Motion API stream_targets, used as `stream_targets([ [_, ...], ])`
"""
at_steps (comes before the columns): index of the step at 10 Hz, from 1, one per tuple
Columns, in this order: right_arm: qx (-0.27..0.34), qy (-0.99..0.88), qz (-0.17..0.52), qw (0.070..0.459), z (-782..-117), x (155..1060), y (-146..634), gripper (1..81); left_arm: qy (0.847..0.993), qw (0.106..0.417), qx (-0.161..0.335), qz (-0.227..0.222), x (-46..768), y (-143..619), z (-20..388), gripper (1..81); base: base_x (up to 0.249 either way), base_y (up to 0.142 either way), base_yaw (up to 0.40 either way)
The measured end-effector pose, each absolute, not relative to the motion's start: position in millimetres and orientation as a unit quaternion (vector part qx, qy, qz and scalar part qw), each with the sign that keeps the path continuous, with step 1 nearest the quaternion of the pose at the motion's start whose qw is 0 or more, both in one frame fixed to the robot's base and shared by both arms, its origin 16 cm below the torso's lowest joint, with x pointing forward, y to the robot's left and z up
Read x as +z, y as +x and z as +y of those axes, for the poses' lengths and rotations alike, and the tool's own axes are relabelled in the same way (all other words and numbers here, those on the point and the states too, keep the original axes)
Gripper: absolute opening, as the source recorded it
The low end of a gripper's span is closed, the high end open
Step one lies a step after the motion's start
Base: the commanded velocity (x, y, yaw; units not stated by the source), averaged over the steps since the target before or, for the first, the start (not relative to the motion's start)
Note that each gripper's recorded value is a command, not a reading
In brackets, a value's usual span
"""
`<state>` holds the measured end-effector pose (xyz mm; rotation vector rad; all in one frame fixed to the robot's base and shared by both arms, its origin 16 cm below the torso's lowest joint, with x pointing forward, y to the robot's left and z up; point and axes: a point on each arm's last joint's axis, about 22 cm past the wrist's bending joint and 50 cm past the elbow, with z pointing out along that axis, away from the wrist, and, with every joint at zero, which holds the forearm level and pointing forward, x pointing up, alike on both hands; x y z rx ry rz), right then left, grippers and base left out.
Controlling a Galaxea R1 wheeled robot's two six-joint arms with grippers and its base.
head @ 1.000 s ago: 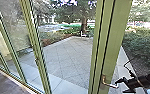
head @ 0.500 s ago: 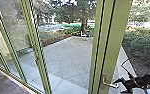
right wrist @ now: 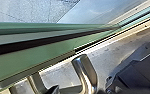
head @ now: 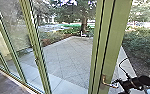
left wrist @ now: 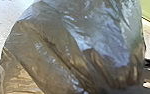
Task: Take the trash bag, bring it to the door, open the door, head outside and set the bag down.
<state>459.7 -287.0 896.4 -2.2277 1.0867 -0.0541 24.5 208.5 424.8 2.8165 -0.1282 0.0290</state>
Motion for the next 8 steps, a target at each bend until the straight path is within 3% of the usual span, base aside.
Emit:
stream_targets([
  [8, -0.014, -0.840, 0.451, 0.302, -276.6, 842.8, 472.6, 81.1, 0.986, 0.160, 0.008, -0.043, 424.6, 20.3, 209.1, 1.0, 0.000, 0.000, 0.000],
])
